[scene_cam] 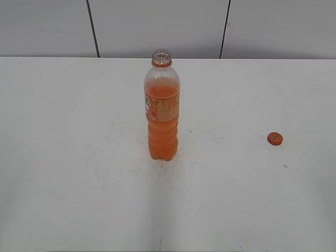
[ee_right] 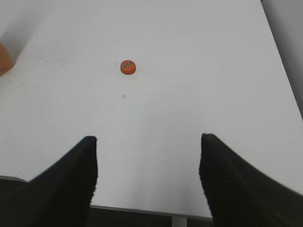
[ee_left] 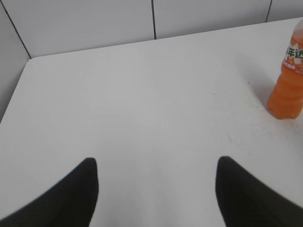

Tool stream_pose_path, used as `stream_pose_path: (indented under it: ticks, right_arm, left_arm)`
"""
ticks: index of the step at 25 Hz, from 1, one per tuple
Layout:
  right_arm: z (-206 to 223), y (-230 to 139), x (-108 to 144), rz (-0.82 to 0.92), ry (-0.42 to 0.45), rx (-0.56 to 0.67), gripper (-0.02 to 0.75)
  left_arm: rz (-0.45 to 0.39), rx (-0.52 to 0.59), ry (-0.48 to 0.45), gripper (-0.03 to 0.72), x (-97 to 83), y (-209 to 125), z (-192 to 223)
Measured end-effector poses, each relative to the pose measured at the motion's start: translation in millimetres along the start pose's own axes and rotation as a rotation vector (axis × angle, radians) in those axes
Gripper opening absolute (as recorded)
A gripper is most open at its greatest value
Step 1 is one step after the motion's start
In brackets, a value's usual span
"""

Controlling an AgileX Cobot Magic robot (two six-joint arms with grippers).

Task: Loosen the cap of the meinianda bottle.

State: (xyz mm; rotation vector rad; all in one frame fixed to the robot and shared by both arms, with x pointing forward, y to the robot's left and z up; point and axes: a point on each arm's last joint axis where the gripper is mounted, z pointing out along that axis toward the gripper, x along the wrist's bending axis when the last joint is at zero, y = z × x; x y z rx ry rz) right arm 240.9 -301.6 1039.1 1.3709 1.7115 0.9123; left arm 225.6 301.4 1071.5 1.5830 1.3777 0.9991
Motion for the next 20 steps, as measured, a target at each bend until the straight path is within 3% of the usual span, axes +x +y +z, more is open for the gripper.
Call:
stream_pose_path:
  ticks: [20]
  right_arm:
    - [0.4, -0.5, -0.2, -0.001, -0.002, 0.002, 0.503]
  left_arm:
    - [0.0, 0.0, 0.001, 0.477, 0.1, -0.1, 0.2]
